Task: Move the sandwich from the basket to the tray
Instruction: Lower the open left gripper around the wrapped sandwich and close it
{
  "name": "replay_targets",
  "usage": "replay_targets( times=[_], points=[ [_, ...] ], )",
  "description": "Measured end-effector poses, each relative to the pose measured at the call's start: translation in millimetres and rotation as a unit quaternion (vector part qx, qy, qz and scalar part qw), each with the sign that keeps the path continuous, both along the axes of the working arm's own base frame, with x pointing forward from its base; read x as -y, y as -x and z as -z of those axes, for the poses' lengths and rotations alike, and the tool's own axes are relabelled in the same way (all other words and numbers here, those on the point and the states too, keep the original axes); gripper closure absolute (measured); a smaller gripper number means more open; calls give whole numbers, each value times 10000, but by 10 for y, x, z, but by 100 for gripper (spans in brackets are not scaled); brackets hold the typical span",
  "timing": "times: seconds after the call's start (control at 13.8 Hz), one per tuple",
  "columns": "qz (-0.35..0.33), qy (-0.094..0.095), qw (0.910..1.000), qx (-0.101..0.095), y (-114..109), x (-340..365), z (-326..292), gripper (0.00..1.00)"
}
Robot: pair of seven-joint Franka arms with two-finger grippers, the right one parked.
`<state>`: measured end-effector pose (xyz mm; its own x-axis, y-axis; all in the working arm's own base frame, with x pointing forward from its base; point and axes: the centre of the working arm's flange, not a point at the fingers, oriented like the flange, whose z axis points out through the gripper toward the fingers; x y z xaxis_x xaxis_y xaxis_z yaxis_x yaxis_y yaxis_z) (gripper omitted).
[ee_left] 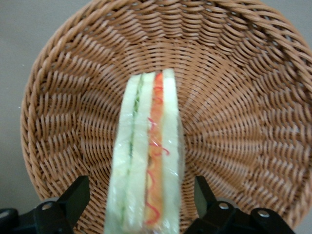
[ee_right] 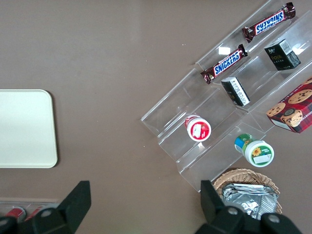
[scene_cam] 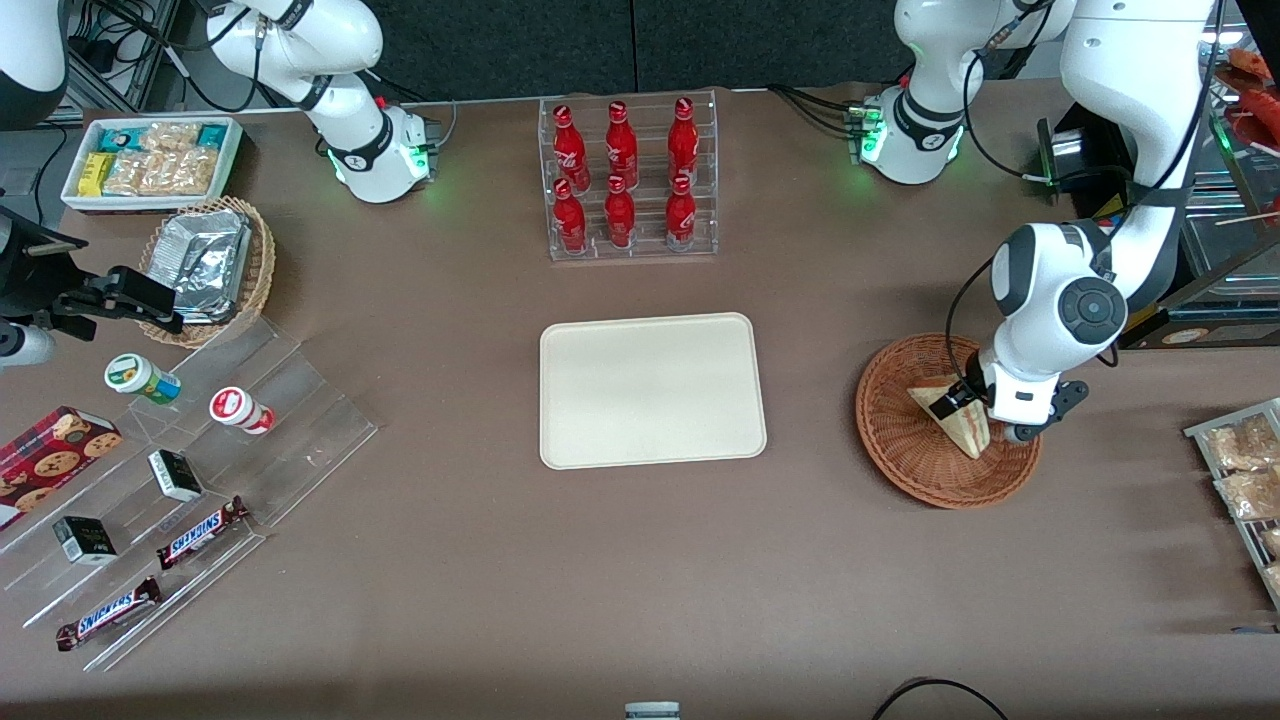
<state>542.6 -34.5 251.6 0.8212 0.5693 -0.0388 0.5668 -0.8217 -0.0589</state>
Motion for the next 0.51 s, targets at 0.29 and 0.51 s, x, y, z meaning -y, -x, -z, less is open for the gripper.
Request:
replay_targets(
  times=[0.29, 0.51],
  points=[
    [-66, -20, 10000, 3, -4, -60, 3, 47],
    [-223, -30, 9997, 8, -4, -58, 2, 67]
  ],
)
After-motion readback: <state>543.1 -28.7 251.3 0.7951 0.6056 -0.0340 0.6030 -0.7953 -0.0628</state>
